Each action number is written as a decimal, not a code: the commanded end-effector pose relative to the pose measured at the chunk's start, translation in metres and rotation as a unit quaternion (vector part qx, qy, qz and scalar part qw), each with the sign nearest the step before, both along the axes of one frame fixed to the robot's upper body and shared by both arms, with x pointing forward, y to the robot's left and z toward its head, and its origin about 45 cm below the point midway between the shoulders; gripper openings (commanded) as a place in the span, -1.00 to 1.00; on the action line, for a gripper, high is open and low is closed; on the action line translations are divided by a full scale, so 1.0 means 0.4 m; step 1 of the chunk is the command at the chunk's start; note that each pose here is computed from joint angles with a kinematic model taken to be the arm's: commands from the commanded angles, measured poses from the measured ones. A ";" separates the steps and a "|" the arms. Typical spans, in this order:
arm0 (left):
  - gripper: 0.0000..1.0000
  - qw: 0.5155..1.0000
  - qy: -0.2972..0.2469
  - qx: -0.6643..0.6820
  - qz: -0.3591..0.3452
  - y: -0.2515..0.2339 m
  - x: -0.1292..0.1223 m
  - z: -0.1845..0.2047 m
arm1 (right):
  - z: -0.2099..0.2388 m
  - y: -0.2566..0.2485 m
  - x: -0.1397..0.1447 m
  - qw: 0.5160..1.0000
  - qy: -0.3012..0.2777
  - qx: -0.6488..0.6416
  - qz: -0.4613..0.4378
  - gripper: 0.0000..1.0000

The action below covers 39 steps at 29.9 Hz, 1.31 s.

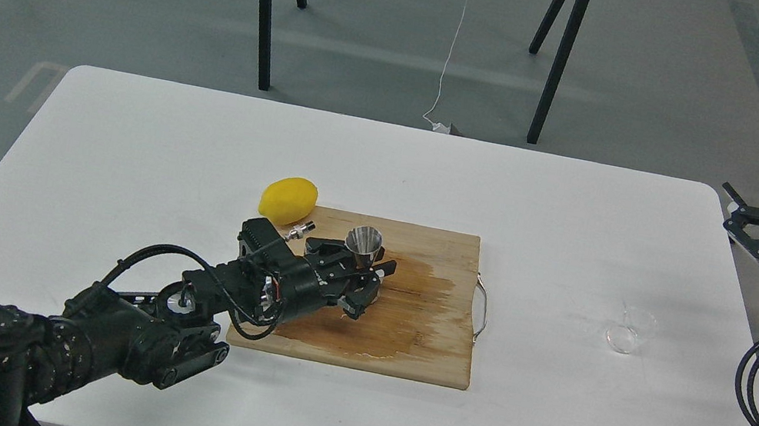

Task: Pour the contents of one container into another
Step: 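Set the jigger upright on the board and open the left gripper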

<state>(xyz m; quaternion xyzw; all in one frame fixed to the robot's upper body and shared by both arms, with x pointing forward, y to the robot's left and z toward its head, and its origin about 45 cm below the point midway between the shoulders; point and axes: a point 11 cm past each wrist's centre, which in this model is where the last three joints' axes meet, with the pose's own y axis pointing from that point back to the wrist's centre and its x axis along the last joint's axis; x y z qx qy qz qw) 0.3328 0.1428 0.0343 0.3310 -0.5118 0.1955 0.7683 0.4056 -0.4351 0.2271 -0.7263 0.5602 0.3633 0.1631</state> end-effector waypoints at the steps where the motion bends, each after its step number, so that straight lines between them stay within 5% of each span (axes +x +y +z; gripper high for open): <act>1: -0.19 1.000 0.001 -0.002 -0.001 -0.004 -0.003 0.000 | 0.004 -0.004 0.000 1.000 -0.001 0.000 -0.001 0.97; 4: -0.01 1.000 0.001 -0.002 -0.001 -0.004 -0.003 0.000 | 0.004 -0.004 0.000 1.000 -0.001 0.000 -0.001 0.97; 8: 0.74 1.000 0.002 -0.006 -0.003 -0.009 -0.006 0.001 | 0.004 -0.004 0.000 1.000 -0.002 0.001 -0.002 0.97; 18: 0.95 1.000 0.005 -0.011 -0.006 -0.018 -0.014 -0.001 | 0.005 -0.004 0.000 1.000 -0.003 0.003 -0.003 0.97; 39: 0.96 1.000 0.026 -0.006 0.009 0.032 -0.054 -0.036 | 0.016 -0.003 0.005 1.000 -0.011 0.009 -0.005 0.97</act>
